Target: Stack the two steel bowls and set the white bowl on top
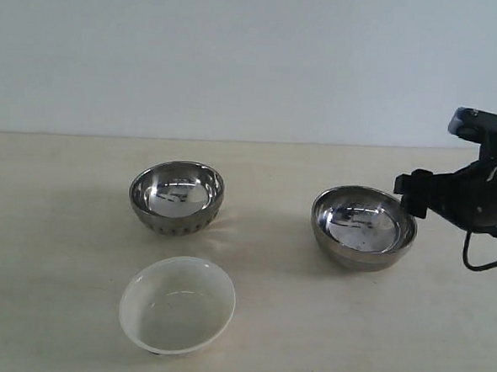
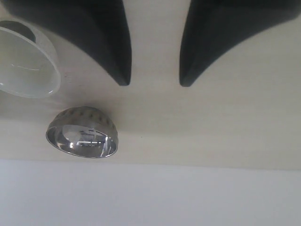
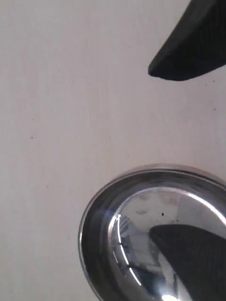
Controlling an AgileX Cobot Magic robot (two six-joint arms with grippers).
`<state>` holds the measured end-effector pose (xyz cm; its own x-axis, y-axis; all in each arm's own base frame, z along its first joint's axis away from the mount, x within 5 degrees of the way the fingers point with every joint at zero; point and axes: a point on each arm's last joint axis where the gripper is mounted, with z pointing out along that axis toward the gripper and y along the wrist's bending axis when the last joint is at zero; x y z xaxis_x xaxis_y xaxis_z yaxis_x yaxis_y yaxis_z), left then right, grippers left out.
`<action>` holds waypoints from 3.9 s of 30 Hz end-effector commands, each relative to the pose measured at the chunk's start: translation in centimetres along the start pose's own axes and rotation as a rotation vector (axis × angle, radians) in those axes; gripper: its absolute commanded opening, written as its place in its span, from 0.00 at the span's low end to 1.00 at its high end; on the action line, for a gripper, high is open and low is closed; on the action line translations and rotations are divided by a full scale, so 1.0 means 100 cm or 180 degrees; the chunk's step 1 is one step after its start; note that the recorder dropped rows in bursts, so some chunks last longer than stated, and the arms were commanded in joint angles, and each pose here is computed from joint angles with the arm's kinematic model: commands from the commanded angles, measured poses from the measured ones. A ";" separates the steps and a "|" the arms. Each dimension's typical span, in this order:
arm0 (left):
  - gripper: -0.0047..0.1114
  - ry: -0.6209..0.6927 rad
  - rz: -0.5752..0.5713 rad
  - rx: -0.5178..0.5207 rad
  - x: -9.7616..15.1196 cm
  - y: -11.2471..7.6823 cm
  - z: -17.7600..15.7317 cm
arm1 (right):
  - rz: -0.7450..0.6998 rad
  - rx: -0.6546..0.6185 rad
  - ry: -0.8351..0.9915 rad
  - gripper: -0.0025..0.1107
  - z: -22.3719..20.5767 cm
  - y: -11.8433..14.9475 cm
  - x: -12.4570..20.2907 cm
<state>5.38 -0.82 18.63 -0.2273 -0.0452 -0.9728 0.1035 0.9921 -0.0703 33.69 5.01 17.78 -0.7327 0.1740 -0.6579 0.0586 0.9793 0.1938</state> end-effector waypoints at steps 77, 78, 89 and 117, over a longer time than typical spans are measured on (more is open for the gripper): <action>0.32 0.0004 0.0009 -0.0008 0.001 0.000 0.000 | -0.0341 -0.0702 -0.0283 0.49 0.036 0.096 0.018; 0.32 0.0004 0.0009 -0.0008 0.001 0.000 0.000 | -0.0349 -0.0728 -0.0344 0.49 0.030 0.099 0.011; 0.32 0.0004 0.0009 -0.0008 0.001 0.000 0.000 | -0.0825 -0.1072 -0.0422 0.49 -0.015 0.176 -0.048; 0.32 0.0004 0.0009 -0.0008 0.001 0.000 0.000 | -0.1095 -0.1135 0.0414 0.11 0.112 0.263 -0.002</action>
<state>5.38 -0.82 18.63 -0.2273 -0.0452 -0.9728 0.1035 0.9921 -0.0703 42.80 31.64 14.20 -0.7710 -0.1926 -0.6071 -0.4039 0.8848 0.2323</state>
